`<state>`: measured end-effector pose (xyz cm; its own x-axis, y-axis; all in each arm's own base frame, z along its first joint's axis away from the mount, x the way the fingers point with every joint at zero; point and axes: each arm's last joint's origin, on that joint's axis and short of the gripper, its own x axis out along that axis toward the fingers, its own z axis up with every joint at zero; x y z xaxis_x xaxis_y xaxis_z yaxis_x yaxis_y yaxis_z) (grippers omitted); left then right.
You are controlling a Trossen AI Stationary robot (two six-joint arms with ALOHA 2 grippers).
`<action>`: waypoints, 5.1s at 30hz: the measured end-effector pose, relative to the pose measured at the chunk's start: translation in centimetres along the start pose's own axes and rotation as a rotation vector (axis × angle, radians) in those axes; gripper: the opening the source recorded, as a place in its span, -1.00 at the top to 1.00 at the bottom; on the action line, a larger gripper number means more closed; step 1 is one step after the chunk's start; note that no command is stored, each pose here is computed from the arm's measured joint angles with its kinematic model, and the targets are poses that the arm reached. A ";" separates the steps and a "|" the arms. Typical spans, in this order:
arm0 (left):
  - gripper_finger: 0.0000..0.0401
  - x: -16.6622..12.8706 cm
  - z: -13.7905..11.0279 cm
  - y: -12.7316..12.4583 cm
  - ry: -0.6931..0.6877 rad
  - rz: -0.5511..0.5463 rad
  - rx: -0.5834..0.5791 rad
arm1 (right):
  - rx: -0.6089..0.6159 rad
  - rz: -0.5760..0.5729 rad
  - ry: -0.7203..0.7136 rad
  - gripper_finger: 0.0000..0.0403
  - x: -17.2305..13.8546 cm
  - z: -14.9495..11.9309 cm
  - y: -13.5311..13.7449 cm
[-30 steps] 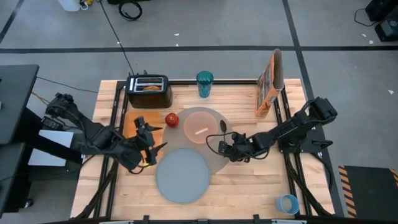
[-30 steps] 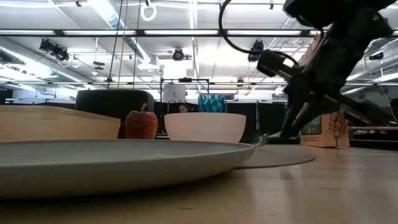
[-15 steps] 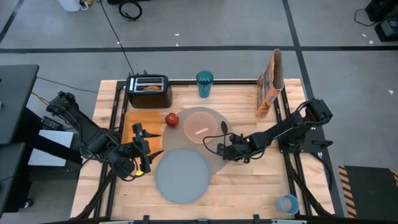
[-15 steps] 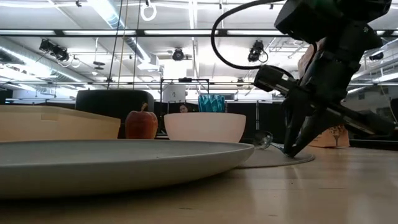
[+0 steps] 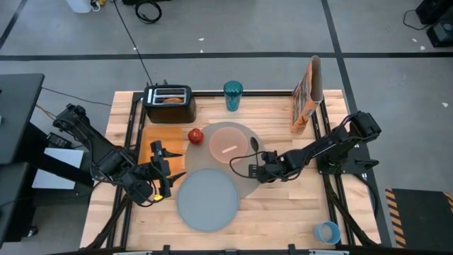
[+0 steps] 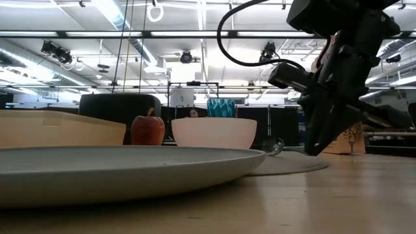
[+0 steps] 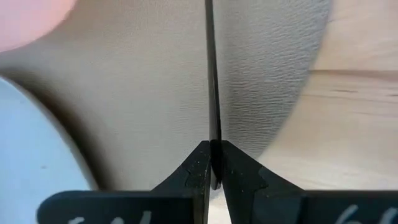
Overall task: Arrange a breakfast setting
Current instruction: Put the black spoon on the gray placemat to the right of the orange bowl, then put the blue cup on the top right of the gray placemat on the table
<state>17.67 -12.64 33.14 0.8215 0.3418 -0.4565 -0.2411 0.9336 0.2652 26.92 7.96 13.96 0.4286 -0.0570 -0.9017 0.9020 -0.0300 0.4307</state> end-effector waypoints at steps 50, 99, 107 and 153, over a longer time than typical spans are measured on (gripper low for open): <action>-0.45 2.1 -2.7 -2.4 -0.006 -0.170 -0.018 | -0.190 0.509 0.472 0.88 -9.1 -11.3 1.6; -0.45 4.4 -4.0 -2.7 -0.085 -0.182 -0.039 | -0.347 -0.678 0.221 0.16 -14.4 -22.4 -7.2; -0.45 4.4 -4.0 -2.7 -0.085 -0.183 -0.039 | -0.347 -0.665 0.251 0.24 -12.9 -22.5 -8.0; -0.45 3.6 -4.2 -3.4 -0.054 -0.231 -0.328 | -1.515 -0.547 0.229 0.94 -12.5 -0.2 8.2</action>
<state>19.27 -14.09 26.98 0.8970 0.1213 -0.4250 -0.1923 0.9729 -0.1281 28.94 8.59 28.78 -0.0693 -0.2245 -0.9720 0.1035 0.9675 -0.2309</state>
